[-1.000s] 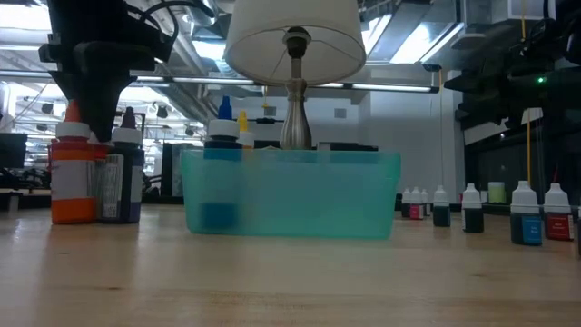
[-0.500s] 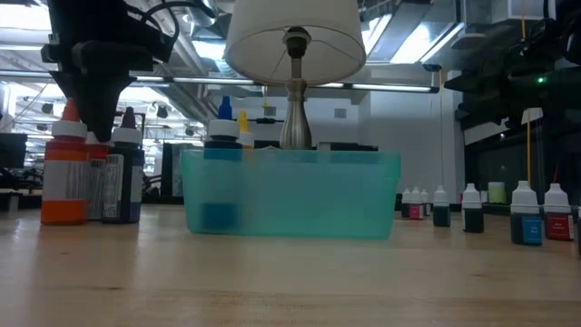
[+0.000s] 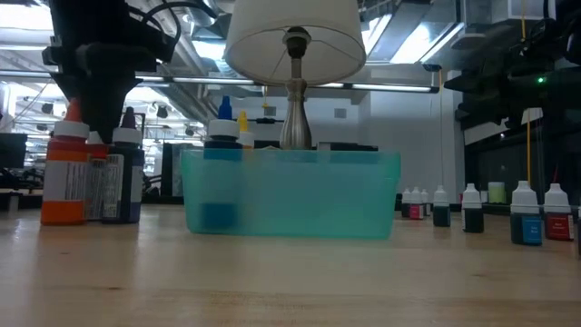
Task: Pick & Place food coloring
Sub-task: Put the large red food coloring bottle into the green bin
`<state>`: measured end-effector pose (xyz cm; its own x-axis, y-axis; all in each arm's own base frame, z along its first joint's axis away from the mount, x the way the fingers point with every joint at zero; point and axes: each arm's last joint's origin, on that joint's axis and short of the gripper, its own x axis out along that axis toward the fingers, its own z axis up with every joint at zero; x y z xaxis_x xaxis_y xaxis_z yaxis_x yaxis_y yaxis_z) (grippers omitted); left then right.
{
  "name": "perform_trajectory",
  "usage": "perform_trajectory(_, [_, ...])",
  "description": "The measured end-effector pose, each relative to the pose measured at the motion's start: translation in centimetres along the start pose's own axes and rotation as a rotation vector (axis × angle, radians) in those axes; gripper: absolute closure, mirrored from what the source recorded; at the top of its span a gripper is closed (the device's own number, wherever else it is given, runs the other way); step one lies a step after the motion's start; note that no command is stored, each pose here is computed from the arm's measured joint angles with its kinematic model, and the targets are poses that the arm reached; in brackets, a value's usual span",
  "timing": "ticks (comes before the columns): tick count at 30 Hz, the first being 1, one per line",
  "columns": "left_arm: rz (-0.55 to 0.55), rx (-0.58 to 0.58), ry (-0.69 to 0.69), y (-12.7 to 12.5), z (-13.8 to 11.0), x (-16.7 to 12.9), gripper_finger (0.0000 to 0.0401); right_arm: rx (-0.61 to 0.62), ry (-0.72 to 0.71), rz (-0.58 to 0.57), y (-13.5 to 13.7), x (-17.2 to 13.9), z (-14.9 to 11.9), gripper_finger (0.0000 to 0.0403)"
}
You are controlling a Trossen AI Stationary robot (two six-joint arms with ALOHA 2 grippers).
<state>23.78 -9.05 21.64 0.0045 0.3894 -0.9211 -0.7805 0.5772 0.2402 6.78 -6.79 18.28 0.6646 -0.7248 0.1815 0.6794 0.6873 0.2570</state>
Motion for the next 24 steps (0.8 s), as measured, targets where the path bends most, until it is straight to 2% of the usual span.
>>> perform_trajectory(4, [-0.007, 0.001, -0.001, -0.1, -0.1, 0.3, 0.0177, 0.000, 0.000, 0.000, 0.0, 0.0, 0.0, 0.0004])
perform_trajectory(8, [-0.038, 0.006, 0.036, -0.4, -0.6, 1.5, 0.0168, 0.000, 0.000, 0.000, 0.0, 0.0, 0.0, 0.0004])
perform_trajectory(24, [-0.014, 0.035, 0.019, 0.2, -0.5, 1.0, 0.0184, 0.000, 0.000, 0.000, 0.0, 0.0, 0.0, 0.0004])
